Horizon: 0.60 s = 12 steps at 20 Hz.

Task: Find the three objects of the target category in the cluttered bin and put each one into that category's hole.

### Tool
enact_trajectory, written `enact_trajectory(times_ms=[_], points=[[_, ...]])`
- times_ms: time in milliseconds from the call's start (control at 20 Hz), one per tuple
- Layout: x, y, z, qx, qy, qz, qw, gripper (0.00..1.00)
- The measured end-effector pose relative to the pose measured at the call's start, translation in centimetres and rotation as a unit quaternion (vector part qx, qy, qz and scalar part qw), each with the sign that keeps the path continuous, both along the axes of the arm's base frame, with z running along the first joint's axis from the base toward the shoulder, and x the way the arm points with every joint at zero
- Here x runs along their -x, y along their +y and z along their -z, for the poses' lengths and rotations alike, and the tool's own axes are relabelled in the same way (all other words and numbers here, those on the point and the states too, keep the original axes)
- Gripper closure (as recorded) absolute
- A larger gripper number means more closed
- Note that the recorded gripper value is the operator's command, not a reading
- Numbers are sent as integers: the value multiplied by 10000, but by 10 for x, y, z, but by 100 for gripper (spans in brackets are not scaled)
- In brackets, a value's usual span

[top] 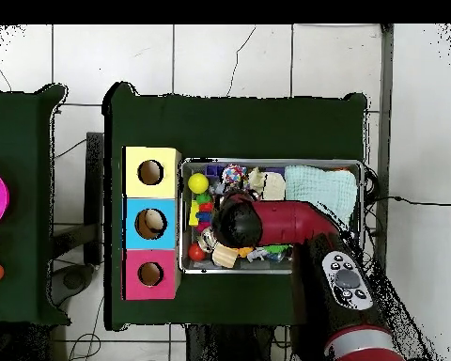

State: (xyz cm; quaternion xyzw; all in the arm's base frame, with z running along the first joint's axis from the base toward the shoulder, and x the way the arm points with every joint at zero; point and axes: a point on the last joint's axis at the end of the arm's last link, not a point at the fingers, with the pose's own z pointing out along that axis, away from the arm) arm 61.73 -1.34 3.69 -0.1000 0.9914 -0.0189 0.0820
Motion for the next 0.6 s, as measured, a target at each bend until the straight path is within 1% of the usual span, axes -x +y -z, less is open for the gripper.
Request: enact_trajectory(times_ms=[100,250,600], points=[[4,-3,9,-16,48,34,10000,0],[7,-8,18,-54,58,94,9999,0],[9,-23,33,-116,-60,239,9996,0]])
